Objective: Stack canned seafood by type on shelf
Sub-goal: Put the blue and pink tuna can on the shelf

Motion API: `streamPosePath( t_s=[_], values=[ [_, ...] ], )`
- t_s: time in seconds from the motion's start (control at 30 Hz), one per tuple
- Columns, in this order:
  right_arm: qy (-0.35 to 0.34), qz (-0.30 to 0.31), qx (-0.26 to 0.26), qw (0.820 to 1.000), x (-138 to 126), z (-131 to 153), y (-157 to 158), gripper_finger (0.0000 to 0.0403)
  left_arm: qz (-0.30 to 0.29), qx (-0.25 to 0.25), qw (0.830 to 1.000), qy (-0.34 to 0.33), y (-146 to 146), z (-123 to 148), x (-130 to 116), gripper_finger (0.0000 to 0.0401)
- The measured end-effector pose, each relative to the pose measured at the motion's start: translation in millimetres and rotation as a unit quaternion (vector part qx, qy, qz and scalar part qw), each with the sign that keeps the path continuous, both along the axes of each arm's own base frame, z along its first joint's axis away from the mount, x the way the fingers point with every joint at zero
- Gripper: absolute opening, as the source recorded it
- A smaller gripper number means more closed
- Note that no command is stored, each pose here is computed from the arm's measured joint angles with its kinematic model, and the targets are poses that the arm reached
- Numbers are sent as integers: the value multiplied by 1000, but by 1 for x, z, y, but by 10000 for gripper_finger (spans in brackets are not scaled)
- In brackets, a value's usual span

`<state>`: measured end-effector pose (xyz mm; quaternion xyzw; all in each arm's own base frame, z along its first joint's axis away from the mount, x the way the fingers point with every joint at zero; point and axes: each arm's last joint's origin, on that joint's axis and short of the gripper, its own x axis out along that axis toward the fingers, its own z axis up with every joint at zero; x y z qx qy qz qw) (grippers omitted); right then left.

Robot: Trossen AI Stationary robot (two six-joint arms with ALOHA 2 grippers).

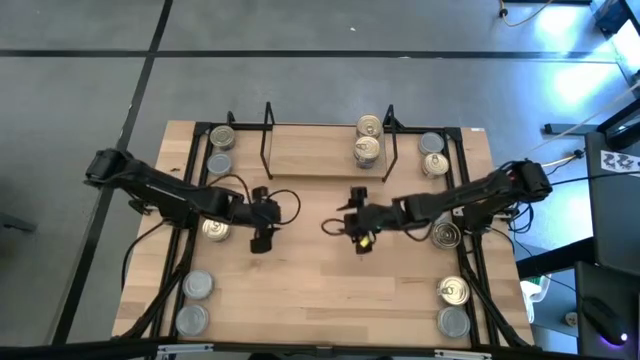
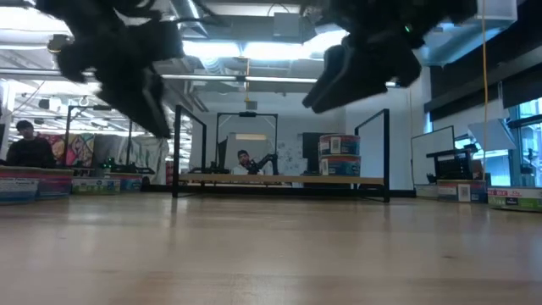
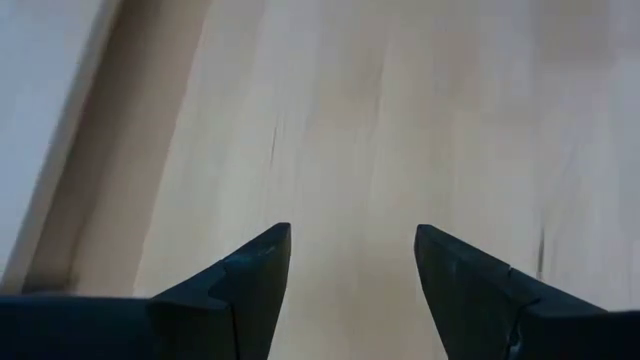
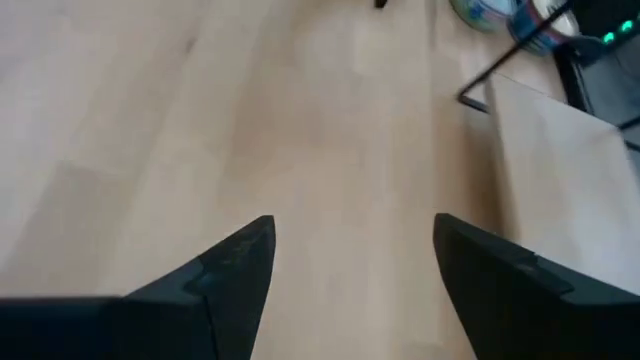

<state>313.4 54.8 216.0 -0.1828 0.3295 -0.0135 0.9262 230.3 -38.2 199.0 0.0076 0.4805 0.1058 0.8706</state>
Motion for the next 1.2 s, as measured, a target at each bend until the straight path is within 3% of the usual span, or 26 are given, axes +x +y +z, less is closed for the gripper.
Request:
streamPosePath(
  t_s=[0.17, 0.3, 0.37, 0.47, 0.53, 0.93, 1.07, 1.2],
  values=[
    [-52, -12, 40, 998, -13, -29, 3, 268, 109, -24, 984, 138, -1, 10, -25, 214],
    [-69, -32, 73, 994, -20, -41, 1, 268, 209, -37, 946, 244, 5, 9, -49, 214],
    [-72, -36, 79, 994, -22, -44, 1, 268, 253, -47, 919, 297, 10, 4, -61, 214],
    [-74, -32, 82, 993, -23, -44, 4, 268, 275, -68, 896, 341, 13, -4, -69, 213],
    [-78, -24, 81, 993, -23, -44, 7, 268, 261, -86, 901, 335, 13, -6, -64, 208],
    [-79, -18, 77, 994, -23, -43, 9, 268, 151, -104, 884, 431, 7, -34, -49, 168],
    [-72, -19, 75, 994, -24, -44, 9, 268, 98, -123, 895, 418, 5, -38, -40, 160],
    [-66, -18, 73, 995, -24, -45, 8, 268, 70, -133, 922, 358, 3, -31, -23, 152]
  ],
)
